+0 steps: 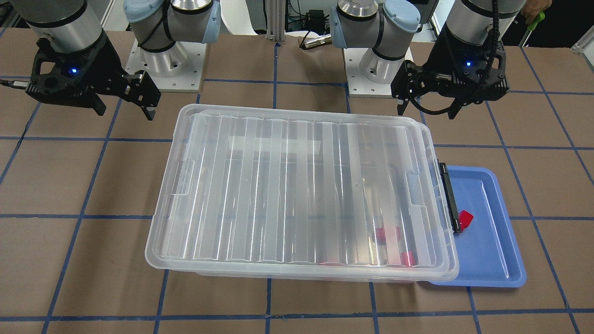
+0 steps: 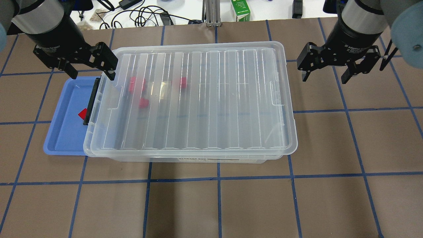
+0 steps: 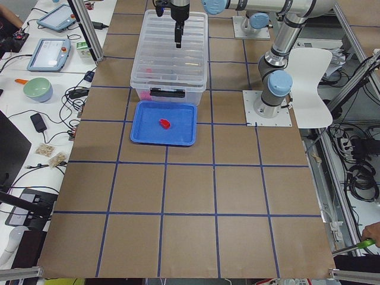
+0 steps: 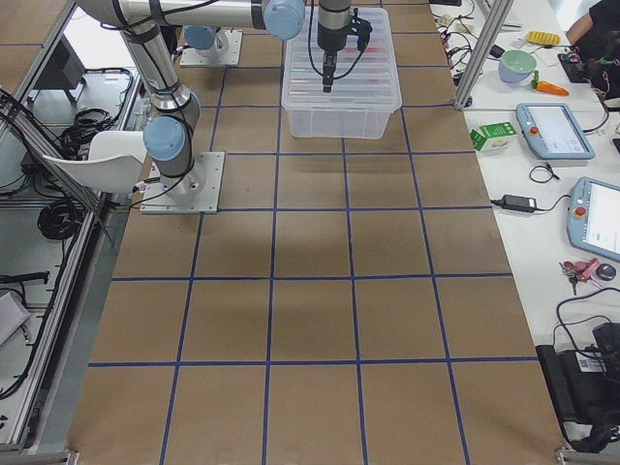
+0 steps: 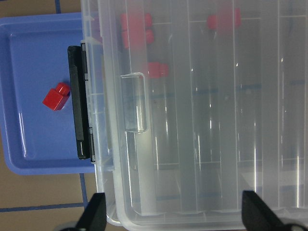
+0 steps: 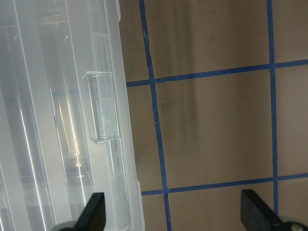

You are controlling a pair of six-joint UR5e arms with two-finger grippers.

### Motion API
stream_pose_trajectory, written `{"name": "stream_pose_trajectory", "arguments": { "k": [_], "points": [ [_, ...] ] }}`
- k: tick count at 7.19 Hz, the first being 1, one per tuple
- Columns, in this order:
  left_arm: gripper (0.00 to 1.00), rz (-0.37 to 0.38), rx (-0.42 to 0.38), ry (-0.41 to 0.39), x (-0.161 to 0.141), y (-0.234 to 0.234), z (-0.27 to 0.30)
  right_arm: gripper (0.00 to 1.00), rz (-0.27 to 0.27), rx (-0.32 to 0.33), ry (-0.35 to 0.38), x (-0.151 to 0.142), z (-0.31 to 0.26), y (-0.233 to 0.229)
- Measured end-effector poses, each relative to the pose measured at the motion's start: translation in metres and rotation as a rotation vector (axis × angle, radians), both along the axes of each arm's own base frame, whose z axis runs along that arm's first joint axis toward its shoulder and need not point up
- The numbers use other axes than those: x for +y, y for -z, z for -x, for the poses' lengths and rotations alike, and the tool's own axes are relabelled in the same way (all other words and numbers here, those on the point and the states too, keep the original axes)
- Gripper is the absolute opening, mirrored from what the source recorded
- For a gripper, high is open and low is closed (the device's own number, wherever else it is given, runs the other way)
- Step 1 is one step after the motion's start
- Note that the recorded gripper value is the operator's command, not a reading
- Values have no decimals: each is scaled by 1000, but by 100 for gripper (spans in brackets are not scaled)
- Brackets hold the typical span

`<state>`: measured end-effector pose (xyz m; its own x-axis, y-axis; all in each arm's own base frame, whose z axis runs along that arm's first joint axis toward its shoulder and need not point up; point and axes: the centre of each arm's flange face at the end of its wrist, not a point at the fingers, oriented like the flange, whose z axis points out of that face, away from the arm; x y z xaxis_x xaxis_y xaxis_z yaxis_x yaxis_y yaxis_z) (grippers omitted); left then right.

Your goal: Place red block in blue tray from box

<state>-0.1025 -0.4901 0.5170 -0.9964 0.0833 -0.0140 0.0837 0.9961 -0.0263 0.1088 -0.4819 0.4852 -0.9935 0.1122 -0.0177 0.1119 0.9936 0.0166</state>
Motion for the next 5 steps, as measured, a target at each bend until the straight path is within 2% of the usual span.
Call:
{"name": "stream_pose_trajectory", "arguments": {
  "k": [5],
  "points": [
    [100,2,6,5,0,-1,2,100,-4,4,-34,5,-15,1]
  ]
}}
